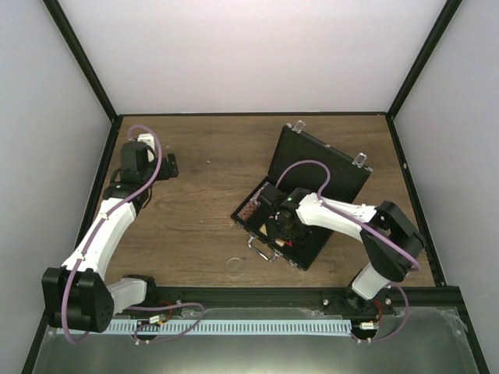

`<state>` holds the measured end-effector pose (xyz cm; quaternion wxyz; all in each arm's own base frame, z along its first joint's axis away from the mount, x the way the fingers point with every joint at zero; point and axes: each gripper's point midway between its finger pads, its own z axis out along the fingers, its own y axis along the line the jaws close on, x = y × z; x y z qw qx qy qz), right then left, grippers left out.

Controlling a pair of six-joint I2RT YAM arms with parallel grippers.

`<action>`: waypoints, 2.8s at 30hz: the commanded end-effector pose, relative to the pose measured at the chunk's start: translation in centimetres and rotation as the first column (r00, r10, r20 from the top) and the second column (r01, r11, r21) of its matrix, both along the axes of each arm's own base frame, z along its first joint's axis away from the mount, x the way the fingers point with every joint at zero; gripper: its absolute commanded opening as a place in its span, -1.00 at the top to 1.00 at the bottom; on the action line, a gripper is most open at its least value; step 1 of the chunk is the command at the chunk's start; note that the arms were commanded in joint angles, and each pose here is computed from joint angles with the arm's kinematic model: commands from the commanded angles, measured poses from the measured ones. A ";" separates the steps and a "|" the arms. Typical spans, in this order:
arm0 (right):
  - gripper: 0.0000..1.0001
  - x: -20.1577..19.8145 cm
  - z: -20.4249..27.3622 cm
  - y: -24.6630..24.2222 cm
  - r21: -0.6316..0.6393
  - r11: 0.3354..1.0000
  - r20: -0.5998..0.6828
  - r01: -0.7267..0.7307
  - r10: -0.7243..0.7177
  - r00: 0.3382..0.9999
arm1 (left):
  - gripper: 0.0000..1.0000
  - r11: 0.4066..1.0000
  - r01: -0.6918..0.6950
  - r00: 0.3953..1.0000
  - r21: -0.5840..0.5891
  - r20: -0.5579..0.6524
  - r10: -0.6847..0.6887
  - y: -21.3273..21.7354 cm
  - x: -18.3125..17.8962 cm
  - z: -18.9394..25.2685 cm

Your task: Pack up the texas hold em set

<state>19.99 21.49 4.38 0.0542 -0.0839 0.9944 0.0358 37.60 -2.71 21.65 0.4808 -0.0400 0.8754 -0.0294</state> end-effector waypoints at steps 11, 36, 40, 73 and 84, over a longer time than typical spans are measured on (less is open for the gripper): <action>-0.04 1.6 0.0 1.4 -0.010 1.000 0.003 -0.019 0.019 1.000 | -1.00 1.000 0.012 1.000 0.001 0.014 -0.012 -0.2 0.0 0.6; -0.56 1.5 2.4 1.7 0.036 0.999 0.027 -0.011 0.010 1.000 | -1.00 1.000 0.025 1.000 -0.017 0.009 -0.025 -0.6 0.0 0.4; -0.65 1.2 2.9 1.9 0.068 0.998 0.026 -0.012 0.010 1.000 | -1.00 0.999 0.027 1.000 -0.018 0.008 -0.027 -0.6 0.0 0.4; -0.34 -0.9 1.1 0.9 0.189 0.980 -0.048 0.056 -0.047 0.998 | -1.00 0.999 0.029 0.999 -0.021 0.016 -0.029 -0.7 -0.2 0.7; -0.29 -1.8 0.8 1.2 0.212 0.976 -0.088 0.047 -0.029 0.996 | -1.00 0.999 0.032 0.999 -0.022 0.018 -0.032 -0.7 -0.2 0.8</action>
